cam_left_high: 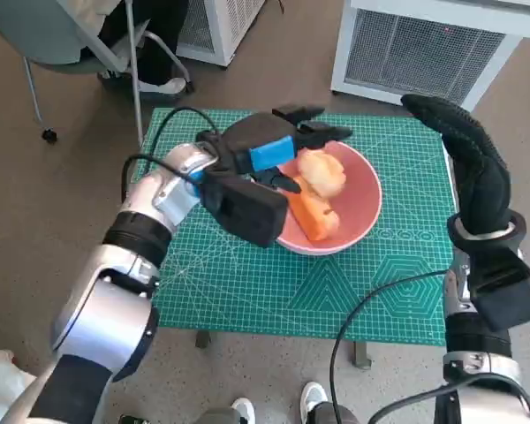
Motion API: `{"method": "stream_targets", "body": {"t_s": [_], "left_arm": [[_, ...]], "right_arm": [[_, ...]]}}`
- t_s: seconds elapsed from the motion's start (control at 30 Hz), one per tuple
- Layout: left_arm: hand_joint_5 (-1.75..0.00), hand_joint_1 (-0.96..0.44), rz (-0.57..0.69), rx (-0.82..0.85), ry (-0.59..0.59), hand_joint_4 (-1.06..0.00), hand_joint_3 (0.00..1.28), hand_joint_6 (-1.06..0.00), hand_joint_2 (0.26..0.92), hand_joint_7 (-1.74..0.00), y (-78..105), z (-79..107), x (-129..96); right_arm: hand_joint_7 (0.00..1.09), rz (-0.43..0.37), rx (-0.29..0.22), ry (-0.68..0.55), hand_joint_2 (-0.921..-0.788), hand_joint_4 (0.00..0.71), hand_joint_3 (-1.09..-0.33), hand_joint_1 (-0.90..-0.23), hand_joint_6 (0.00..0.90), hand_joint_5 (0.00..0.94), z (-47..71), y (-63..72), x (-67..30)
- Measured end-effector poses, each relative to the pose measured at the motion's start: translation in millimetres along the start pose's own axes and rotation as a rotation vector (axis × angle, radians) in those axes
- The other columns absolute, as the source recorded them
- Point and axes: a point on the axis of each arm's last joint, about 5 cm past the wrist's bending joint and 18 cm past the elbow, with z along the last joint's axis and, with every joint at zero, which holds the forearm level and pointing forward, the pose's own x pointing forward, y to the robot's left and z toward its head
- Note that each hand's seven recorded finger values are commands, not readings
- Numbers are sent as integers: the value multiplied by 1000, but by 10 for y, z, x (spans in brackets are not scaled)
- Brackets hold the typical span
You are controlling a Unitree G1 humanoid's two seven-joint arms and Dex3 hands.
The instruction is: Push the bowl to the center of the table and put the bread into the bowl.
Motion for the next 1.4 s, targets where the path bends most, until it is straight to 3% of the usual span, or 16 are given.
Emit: {"method": "stream_targets", "body": {"t_s": [0.23,0.43,0.53,0.57,0.77,1.0,1.4], "left_arm": [[-41,-389,181,-112,-46,-197,85,-336,920,-75,19,-67,-120],[-37,-384,408,-292,-89,-299,159,-387,921,-70,35,-148,-267],[-34,-383,487,-367,-104,-320,196,-399,921,-69,27,-179,-322],[-24,-390,512,-394,-110,-298,271,-373,921,-54,15,-186,-337],[-25,-422,640,-553,-162,-335,301,-395,921,-55,-90,-227,-439],[-19,-385,707,-684,-235,-340,344,-394,921,-56,-230,-233,-522],[-6,-445,690,-707,-303,-324,353,-373,921,-52,-377,-180,-593]], "right_arm": [[5,-4,5,11,-921,243,-794,-750,289,4,-4,-1,4],[5,-19,10,20,-921,235,-792,-742,290,0,-2,-7,22],[6,-27,12,24,-921,235,-791,-735,291,1,0,-8,31],[5,-31,12,25,-921,232,-794,-726,289,0,1,-8,35],[7,-46,7,27,-921,238,-792,-707,295,4,10,2,76],[9,-60,16,24,-921,241,-788,-702,299,5,17,37,147],[14,-76,87,7,-921,244,-761,-703,313,3,17,129,263]]}}
